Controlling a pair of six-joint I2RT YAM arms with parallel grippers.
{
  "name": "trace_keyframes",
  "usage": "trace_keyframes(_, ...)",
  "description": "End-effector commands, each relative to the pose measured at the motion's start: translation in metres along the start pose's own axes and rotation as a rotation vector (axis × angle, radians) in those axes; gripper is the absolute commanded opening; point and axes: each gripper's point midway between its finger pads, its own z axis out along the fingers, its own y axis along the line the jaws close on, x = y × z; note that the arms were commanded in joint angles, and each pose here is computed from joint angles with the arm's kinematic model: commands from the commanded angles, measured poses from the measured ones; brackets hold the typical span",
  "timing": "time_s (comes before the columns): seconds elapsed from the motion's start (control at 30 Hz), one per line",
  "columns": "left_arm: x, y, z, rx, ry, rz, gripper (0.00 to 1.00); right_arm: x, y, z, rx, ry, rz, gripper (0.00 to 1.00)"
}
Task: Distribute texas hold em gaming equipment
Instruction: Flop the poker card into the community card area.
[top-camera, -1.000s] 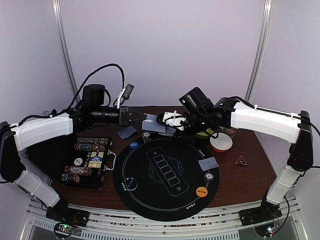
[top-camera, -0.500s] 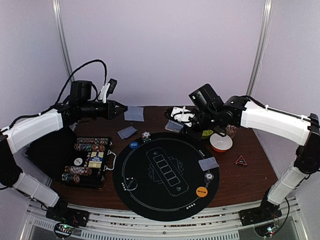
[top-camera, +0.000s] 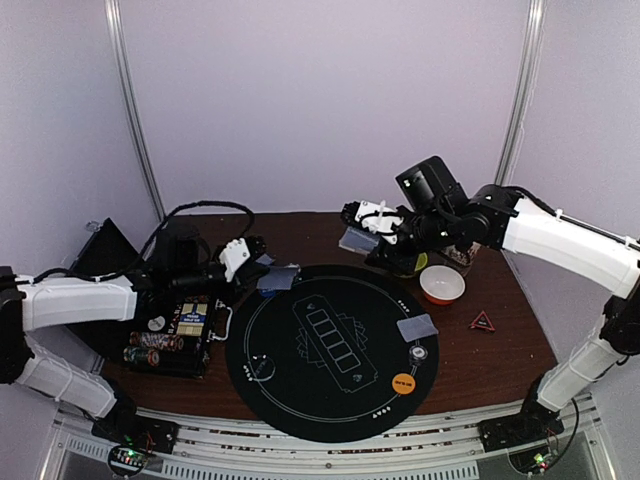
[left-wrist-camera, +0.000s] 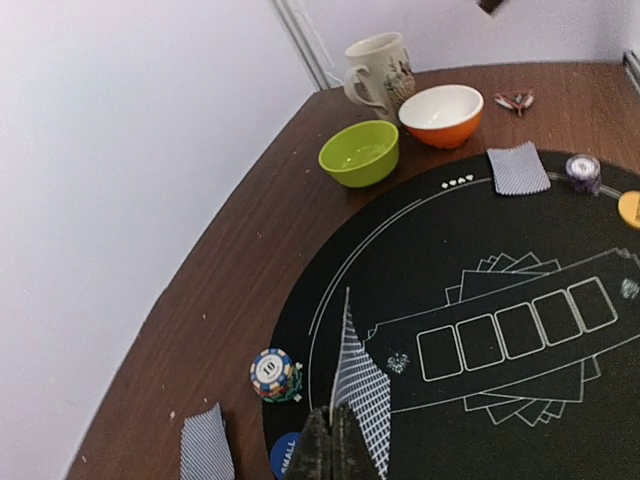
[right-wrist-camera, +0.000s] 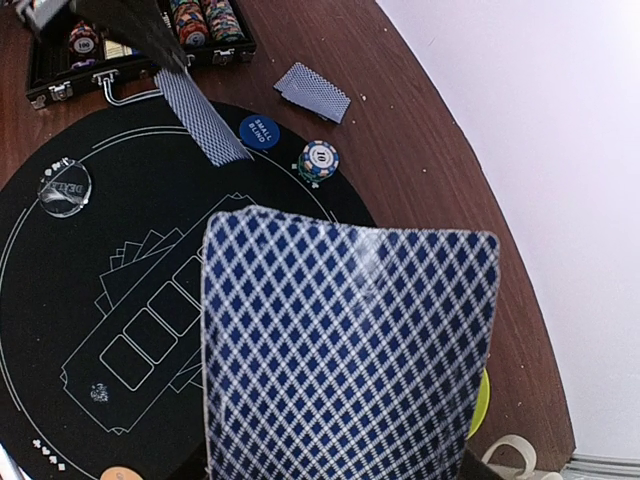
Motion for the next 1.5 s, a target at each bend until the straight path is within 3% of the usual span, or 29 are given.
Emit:
trace_keyframes(0.0,-0.019,-0.003,0.027,-0.045,-0.097,0.357,0.0,-0.002,-0.005,-0.018,0.013,-0.027,0.024,0.5)
trace_keyframes(0.13,-0.02,-0.02,0.044,0.013,-0.185,0.449,0.0,-0.003,-0.006,-0.022,0.016,-0.03,0.027,0.5)
trace_keyframes(0.3,-0.001,-0.046,0.081,0.109,-0.163,0.564,0.0,-0.002,-0.007,-0.027,0.023,-0.037,0.032,0.5)
trace_keyframes(0.5,0.008,-0.039,0.103,-0.01,-0.159,0.695,0.0,-0.004,-0.007,-0.032,0.02,-0.044,0.032,0.5)
trace_keyframes(0.73,0.002,-0.049,0.113,0.046,-0.193,0.689,0.0,-0.003,-0.009,-0.031,0.024,-0.039,0.034,0.5)
trace_keyframes(0.87,0.02,-0.047,0.117,-0.034,-0.134,0.871,0.0,-0.004,-0.007,-0.032,0.014,-0.044,0.032,0.5)
trace_keyframes(1.0,0.045,-0.049,0.125,-0.017,-0.048,1.043,0.0,-0.005,-0.007,-0.032,0.007,-0.039,0.031,0.5)
trace_keyframes(1.47,0.123,-0.119,0.12,0.408,0.134,0.954,0.0,-0.004,-0.007,-0.037,0.012,-0.043,0.033,0.5)
